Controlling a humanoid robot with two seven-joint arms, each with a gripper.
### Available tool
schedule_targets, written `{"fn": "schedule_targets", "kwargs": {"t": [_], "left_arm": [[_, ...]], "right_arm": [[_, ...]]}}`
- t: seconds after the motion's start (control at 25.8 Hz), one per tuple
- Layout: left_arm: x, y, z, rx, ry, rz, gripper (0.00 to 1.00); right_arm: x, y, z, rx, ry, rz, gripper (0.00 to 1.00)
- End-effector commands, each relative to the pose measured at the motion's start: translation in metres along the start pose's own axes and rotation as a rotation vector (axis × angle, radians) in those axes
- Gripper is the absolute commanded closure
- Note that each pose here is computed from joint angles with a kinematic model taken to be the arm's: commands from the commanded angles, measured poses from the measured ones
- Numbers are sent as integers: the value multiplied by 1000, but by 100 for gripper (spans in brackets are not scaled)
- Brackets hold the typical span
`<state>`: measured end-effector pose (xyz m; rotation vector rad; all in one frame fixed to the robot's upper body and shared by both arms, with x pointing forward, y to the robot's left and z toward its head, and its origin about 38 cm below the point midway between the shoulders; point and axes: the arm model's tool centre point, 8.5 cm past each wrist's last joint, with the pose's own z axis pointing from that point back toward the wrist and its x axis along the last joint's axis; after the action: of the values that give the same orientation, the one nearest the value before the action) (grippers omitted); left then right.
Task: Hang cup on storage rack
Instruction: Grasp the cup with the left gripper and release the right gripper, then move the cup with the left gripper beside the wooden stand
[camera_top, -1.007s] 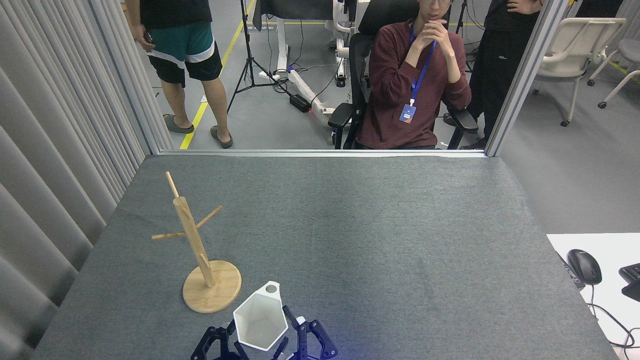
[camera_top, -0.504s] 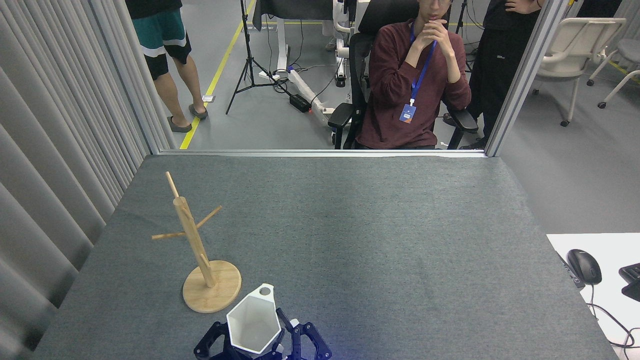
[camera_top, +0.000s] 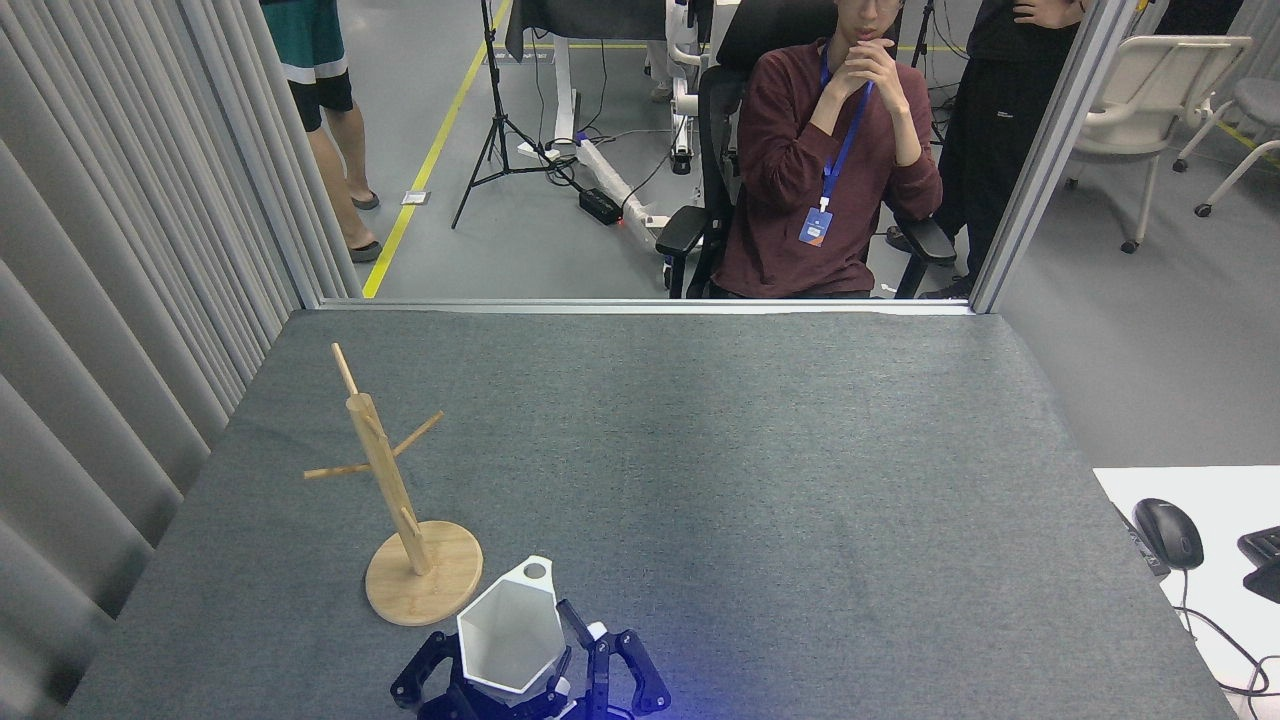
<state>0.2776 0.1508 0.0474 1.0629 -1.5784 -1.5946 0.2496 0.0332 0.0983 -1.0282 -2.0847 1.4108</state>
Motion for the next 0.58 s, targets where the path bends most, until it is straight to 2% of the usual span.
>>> {"fn": "schedule_targets", "kwargs": {"t": [0.0, 0.12, 0.23, 0.31, 0.39, 0.46, 0.54], "left_arm": [[-2, -2, 0, -8, 5, -13, 77], [-3, -8, 2, -25, 18, -8, 76], [-24, -11, 13, -43, 76, -25, 76], [-43, -9, 24, -48, 129, -48, 76], [-64, -12, 41, -73, 187, -73, 76], [-91, -14, 60, -96, 267, -103, 76], [-120, -12, 79, -100, 355, -133, 77]], "right_arm": [[-5, -18, -6, -57, 2, 11, 2], [-21, -29, -10, -107, 53, 25, 2], [-94, -24, 5, -101, 306, 19, 2], [-151, -16, 33, -61, 522, 30, 2], [-196, 4, 72, 57, 689, 45, 2], [-217, 22, 107, 190, 751, 56, 2], [-228, 25, 138, 263, 722, 111, 2]]}}
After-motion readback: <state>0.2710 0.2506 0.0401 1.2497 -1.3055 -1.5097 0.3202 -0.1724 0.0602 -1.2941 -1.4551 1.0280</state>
